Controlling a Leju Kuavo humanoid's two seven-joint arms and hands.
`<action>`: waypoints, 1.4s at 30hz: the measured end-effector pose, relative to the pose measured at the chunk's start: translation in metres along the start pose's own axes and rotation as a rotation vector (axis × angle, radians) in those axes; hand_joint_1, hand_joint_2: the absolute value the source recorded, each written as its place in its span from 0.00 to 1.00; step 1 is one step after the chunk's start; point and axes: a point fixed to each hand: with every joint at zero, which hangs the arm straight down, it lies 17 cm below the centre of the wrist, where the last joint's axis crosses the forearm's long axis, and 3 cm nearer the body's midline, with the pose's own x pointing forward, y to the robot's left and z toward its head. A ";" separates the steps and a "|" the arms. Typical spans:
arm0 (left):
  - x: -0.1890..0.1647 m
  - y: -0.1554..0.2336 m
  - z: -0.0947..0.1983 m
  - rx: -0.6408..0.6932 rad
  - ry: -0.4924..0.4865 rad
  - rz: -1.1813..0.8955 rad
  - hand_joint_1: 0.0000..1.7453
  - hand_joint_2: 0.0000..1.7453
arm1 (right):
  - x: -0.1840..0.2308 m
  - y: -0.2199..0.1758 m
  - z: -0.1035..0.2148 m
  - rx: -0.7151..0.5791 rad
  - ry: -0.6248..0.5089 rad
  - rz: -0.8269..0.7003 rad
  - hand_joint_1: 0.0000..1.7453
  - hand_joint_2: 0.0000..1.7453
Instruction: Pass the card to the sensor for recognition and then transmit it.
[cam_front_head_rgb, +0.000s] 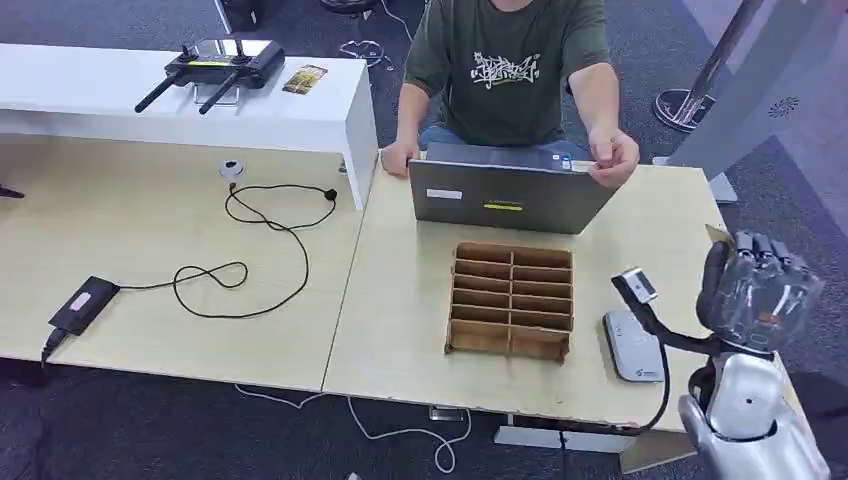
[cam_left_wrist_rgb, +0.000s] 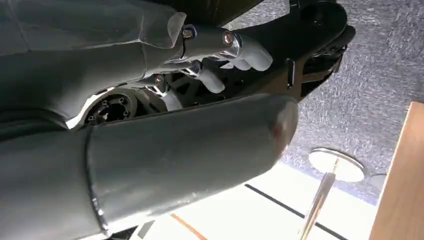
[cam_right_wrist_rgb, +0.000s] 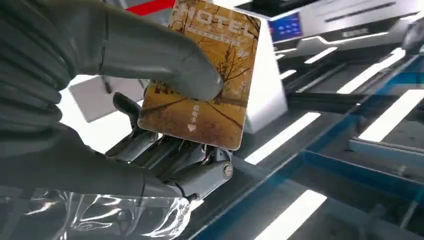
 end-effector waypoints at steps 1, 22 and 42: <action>0.000 0.000 0.000 0.000 0.002 -0.003 0.00 0.00 | 0.009 -0.002 -0.004 -0.008 -0.020 -0.012 0.91 1.00; -0.023 -0.014 0.009 -0.123 0.091 -0.134 0.00 0.00 | 0.159 -0.015 -0.117 -0.056 -0.178 -0.227 0.95 1.00; -0.029 -0.013 0.011 -0.128 0.128 -0.197 0.00 0.00 | 0.191 0.021 -0.134 0.081 -0.137 -0.226 0.91 1.00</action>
